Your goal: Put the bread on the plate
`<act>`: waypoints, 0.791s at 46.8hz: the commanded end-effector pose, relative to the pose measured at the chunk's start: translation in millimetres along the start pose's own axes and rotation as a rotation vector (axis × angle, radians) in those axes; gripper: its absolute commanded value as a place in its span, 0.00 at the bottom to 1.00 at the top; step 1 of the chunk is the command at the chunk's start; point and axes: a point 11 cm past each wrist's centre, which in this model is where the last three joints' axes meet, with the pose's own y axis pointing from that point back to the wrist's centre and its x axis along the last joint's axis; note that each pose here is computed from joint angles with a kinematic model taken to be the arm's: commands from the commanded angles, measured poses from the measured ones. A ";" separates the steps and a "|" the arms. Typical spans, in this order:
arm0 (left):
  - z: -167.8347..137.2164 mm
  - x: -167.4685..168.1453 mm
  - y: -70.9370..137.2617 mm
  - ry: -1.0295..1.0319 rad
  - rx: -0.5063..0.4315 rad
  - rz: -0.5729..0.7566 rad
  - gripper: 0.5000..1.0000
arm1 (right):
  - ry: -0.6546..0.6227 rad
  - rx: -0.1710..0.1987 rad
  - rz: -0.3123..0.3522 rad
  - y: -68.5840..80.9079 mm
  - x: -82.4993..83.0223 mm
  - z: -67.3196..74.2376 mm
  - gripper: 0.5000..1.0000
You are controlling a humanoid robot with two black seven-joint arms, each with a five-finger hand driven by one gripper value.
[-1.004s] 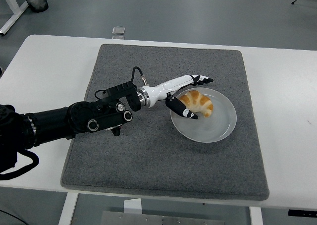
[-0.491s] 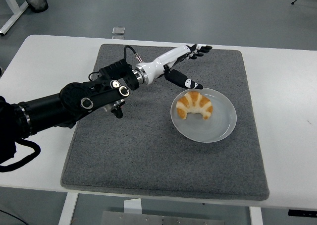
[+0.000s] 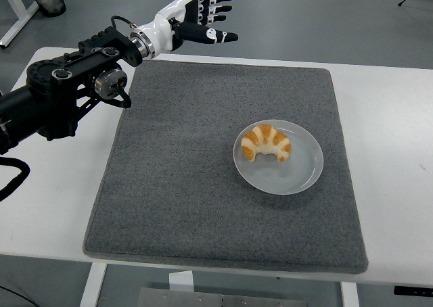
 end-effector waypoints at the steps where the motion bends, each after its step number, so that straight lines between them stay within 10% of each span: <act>1: 3.7 13.0 1.6 0.052 -0.014 0.027 0.98 | -0.001 0.000 0.000 0.0 -0.1 -0.3 0.90; 37: -45.3 74.2 42.1 0.518 -0.021 0.249 0.98 | 0.001 -0.001 -0.002 0.0 -0.2 0.6 0.90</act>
